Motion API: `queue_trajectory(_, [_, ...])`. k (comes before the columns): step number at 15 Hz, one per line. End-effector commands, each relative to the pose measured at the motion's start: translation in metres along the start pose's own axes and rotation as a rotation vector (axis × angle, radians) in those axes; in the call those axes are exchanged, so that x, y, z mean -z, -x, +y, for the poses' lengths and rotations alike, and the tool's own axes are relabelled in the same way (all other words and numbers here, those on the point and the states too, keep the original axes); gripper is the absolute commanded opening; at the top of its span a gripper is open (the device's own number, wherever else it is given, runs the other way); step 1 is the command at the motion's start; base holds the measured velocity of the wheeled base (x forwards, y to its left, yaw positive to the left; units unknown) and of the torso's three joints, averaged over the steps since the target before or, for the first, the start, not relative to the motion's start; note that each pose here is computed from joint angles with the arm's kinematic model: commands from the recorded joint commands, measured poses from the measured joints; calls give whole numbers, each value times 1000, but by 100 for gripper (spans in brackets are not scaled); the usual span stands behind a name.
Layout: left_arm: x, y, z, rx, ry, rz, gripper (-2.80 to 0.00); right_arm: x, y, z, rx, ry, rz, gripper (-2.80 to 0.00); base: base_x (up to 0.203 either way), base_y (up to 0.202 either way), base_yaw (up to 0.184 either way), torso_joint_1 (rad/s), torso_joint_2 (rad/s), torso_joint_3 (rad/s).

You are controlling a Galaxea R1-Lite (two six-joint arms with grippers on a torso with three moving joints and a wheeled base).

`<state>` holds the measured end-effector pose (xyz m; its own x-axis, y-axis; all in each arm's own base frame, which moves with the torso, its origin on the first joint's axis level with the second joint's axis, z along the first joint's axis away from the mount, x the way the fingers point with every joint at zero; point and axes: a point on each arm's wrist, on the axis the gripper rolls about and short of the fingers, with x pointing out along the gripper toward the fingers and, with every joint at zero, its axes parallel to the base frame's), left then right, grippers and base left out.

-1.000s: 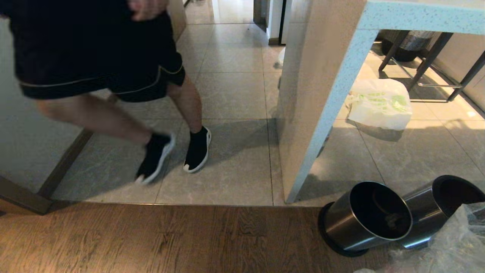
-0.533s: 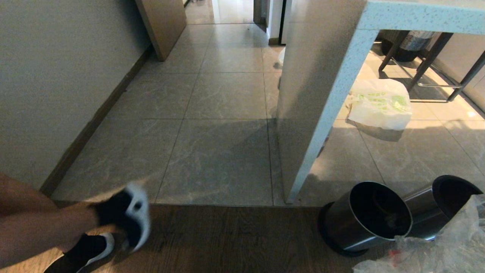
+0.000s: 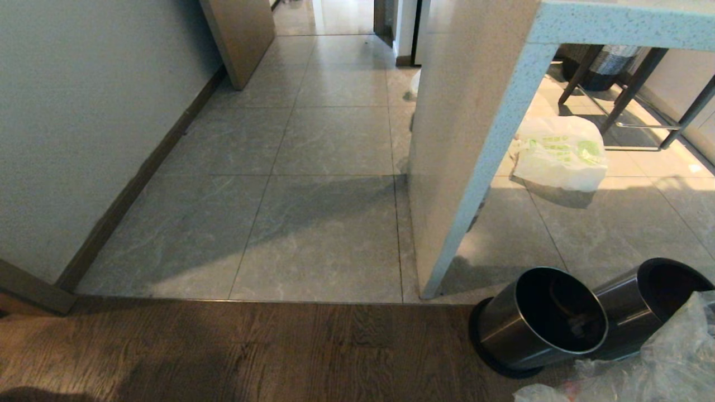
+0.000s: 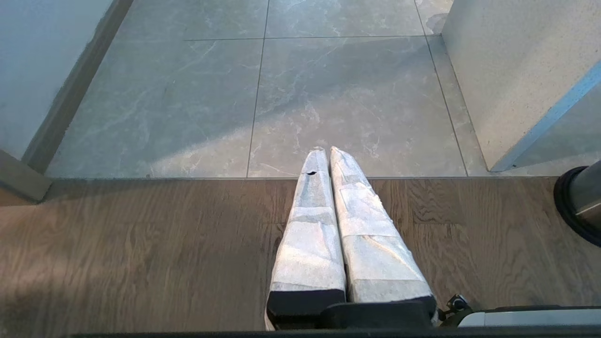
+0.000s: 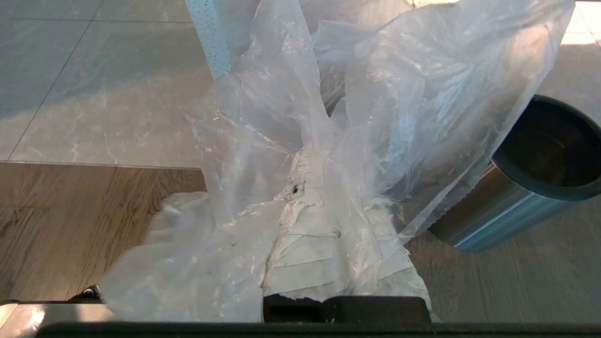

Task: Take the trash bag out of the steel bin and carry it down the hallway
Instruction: Put the trash bag at the door

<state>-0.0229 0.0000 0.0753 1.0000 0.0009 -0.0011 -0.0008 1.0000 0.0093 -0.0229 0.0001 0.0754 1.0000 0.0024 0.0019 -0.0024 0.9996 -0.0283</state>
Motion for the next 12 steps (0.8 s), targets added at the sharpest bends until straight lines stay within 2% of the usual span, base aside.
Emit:
queue_trajectory(1, [0,0,0,1,-3,4,-280,0,0,0,-1,1,3,-280,0,0,0,0,0,0])
queue_trajectory(12, [0,0,0,-1,12,-1,-280,0,0,0,-1,1,3,-280,0,0,0,3,3,175])
